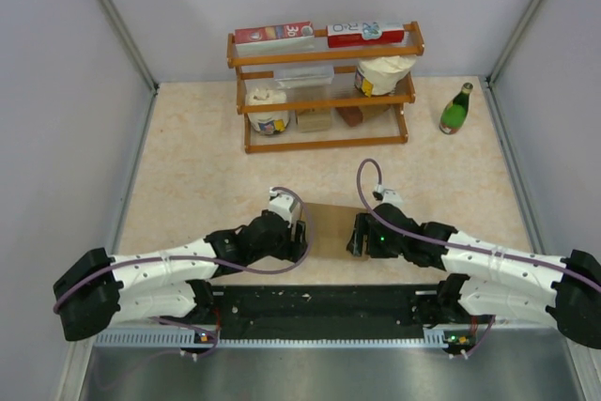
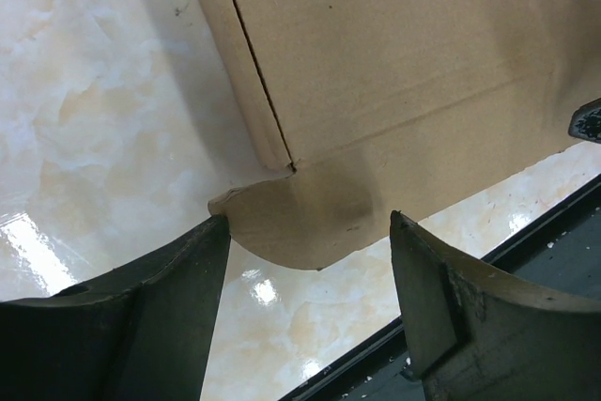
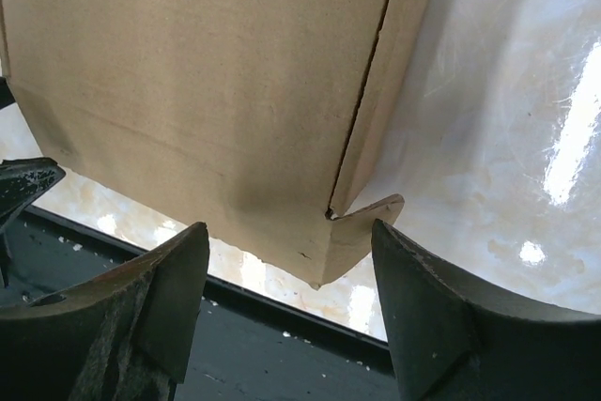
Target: Fold the paper box
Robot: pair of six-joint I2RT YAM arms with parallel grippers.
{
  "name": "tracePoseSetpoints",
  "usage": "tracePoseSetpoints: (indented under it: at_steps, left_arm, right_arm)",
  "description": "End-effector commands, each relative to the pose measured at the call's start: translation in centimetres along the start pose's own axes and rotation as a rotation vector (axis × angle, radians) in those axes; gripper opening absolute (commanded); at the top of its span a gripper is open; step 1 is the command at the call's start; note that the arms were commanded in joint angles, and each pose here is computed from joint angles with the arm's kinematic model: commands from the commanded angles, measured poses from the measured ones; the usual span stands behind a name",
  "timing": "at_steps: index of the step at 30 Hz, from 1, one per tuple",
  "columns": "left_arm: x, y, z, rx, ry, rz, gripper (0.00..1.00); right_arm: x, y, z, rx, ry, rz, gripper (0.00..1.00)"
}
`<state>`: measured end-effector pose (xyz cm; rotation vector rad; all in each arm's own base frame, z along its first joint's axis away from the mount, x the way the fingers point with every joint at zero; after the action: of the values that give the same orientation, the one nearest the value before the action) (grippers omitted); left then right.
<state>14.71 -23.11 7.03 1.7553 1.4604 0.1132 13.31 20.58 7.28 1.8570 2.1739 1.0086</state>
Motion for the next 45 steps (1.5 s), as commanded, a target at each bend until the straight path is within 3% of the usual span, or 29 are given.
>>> tracePoseSetpoints:
  at_steps: [1,26,45]
  left_arm:
    - [-2.4,1.9,0.0,-0.053,-0.084,-0.005,0.73]
    - [-3.7,0.8,0.7,-0.01,-0.174,-0.013,0.64]
    - [-3.7,0.6,0.7,-0.005,-0.183,-0.016,0.58]
  right_arm:
    - [1.0,0.2,0.2,-0.018,0.049,0.007,0.69]
    - [1.4,0.0,0.5,-0.019,0.087,0.035,0.65]
    - [0.9,0.5,0.0,-0.03,0.133,0.089,0.46]
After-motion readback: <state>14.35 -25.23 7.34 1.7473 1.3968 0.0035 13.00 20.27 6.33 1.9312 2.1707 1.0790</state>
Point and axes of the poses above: each gripper's point midway between its finger pads, its own z axis out along the fingers, its own x axis along the line the jaws close on, y = z × x, the point moved 2 cm from there along -z, back along the fingers, and after that the axes turned 9 degrees about -z, right-handed, at the moved point
